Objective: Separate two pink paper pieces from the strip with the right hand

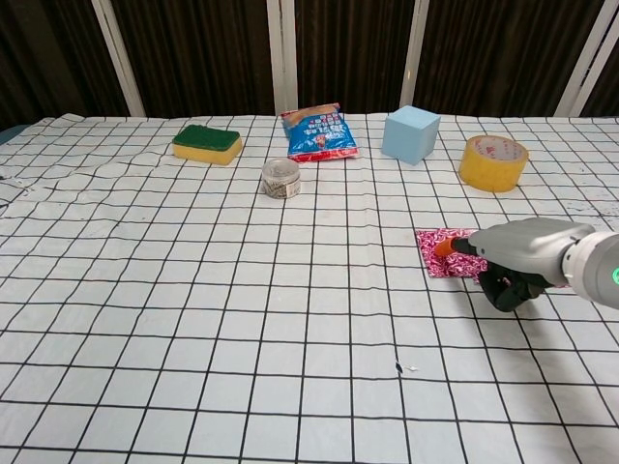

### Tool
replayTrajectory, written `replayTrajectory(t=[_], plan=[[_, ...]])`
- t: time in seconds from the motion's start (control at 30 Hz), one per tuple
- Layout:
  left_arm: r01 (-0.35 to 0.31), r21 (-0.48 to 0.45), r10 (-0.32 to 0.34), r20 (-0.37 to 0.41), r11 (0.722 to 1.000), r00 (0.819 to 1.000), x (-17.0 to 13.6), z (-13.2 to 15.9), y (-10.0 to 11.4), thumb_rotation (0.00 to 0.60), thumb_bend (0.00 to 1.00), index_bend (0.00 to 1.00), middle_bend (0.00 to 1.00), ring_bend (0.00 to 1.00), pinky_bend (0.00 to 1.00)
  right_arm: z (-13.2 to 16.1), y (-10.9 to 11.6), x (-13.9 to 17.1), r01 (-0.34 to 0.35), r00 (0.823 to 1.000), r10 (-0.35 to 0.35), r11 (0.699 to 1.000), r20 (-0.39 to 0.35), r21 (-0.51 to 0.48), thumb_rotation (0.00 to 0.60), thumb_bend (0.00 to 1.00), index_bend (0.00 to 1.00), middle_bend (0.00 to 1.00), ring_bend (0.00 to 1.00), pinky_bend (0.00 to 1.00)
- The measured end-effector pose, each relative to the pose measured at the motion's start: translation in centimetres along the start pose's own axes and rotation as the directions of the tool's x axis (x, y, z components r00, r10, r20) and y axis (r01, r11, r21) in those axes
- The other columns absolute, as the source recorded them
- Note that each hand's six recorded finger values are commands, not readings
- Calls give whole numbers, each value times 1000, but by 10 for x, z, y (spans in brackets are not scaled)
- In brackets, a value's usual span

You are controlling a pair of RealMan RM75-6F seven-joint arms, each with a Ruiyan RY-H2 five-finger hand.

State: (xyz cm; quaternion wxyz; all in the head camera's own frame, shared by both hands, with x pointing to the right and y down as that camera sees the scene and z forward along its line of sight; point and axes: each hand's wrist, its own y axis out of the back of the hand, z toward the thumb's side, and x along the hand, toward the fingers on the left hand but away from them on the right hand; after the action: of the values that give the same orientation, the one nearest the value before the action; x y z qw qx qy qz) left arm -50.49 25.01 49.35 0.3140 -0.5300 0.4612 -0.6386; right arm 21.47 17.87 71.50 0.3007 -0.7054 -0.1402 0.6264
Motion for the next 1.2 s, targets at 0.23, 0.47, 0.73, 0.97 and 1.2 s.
replayTrajectory(t=[0.23,0.47,0.73,0.97,1.2], plan=[[0,0,0,0,1000,1000,0,0,0,600,257,145,0,0,63,6,-2,0,-8,1000,8,1000,-9,9,600,842,105,857,790,623],[4,-1,-4,0,1000,1000,0,0,0,600,257,145,0,0,63,17,-4,0,-14,1000,15,1000,-28,21,600,843,105,857,790,623],[2,-8,-2,-4,1000,1000,1,-2,1,600,257,145,0,0,63,38,-5,0,-20,998,23,999,-62,42,600,843,105,857,792,623],[0,-17,0,-3,1000,1000,1,-3,2,600,257,145,0,0,63,59,-3,1,-14,996,19,998,-91,58,600,843,106,857,792,623],[1,-23,-1,-3,1000,1000,1,-5,3,600,257,145,0,0,63,73,0,6,-10,994,18,997,-110,71,600,843,110,857,792,623]])
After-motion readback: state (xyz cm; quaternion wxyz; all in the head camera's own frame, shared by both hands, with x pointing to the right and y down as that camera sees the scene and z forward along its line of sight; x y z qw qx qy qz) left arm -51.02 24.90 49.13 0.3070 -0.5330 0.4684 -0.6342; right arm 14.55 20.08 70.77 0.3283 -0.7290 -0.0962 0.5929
